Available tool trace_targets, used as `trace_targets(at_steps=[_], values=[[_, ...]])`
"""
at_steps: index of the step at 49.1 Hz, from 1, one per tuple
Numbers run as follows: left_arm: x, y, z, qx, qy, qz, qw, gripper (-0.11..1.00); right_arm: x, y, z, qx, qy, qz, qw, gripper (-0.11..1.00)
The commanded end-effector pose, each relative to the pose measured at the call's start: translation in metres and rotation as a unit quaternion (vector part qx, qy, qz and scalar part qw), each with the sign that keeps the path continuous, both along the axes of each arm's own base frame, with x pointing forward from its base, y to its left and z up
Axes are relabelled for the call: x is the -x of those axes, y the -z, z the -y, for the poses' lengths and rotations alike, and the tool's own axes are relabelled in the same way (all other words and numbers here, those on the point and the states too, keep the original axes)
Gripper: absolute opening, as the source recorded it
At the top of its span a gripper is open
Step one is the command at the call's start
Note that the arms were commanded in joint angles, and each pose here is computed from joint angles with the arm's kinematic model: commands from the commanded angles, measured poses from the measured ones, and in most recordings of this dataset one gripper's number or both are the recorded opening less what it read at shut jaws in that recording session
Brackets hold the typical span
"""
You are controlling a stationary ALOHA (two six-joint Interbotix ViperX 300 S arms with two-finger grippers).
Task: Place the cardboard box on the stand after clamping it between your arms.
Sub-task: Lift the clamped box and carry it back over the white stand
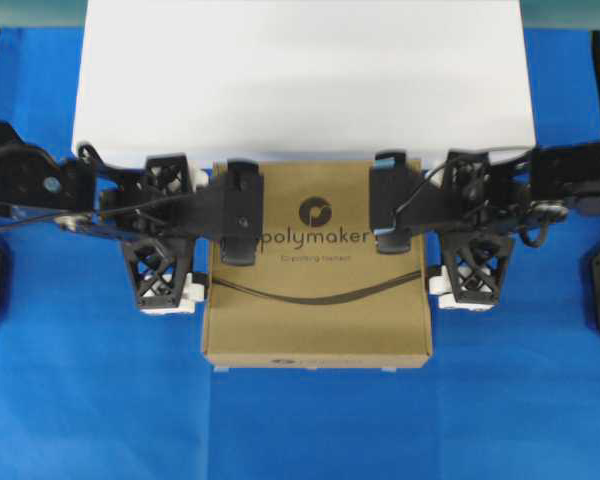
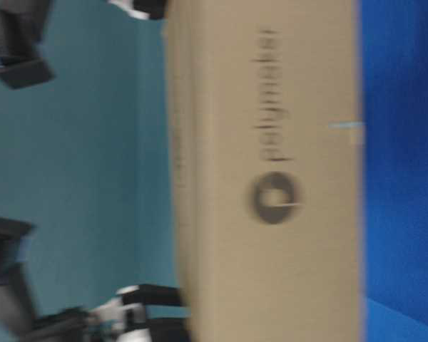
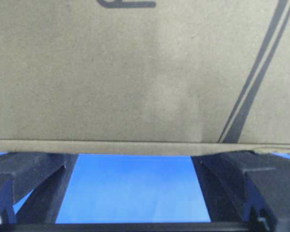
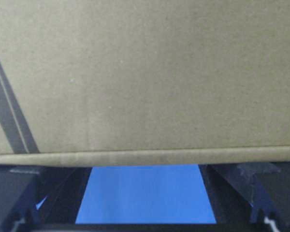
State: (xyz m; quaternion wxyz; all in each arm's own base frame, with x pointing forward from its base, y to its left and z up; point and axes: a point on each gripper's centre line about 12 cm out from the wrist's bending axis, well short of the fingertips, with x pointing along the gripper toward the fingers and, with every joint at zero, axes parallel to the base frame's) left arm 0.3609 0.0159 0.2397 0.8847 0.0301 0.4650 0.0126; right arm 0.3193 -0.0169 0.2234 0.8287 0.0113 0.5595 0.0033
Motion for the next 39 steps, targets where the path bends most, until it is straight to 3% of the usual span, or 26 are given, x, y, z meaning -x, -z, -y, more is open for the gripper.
trace_targets(at_steps=[1,9,26,34,39], values=[[-0.019,-0.077,0.009,-0.009,0.019,0.101,0.9947,0.87,-0.024,-0.054,-0.004,-0.003,0.001,0.079,0.9969,0.98],[-0.018,-0.099,0.007,-0.009,0.014,0.097,0.9952,0.87,-0.027,-0.073,-0.004,-0.005,-0.001,0.074,0.9973,0.98],[-0.016,-0.095,-0.006,-0.011,-0.002,0.083,0.9965,0.87,-0.028,-0.074,0.001,-0.004,0.005,0.073,0.9973,0.98],[-0.014,-0.096,-0.027,-0.015,-0.029,0.082,0.9961,0.87,-0.032,-0.075,0.017,0.004,0.02,0.09,0.9958,0.98],[-0.016,-0.097,-0.042,-0.028,-0.032,0.081,0.9958,0.87,-0.033,-0.076,0.032,0.012,0.028,0.092,0.9953,0.98]])
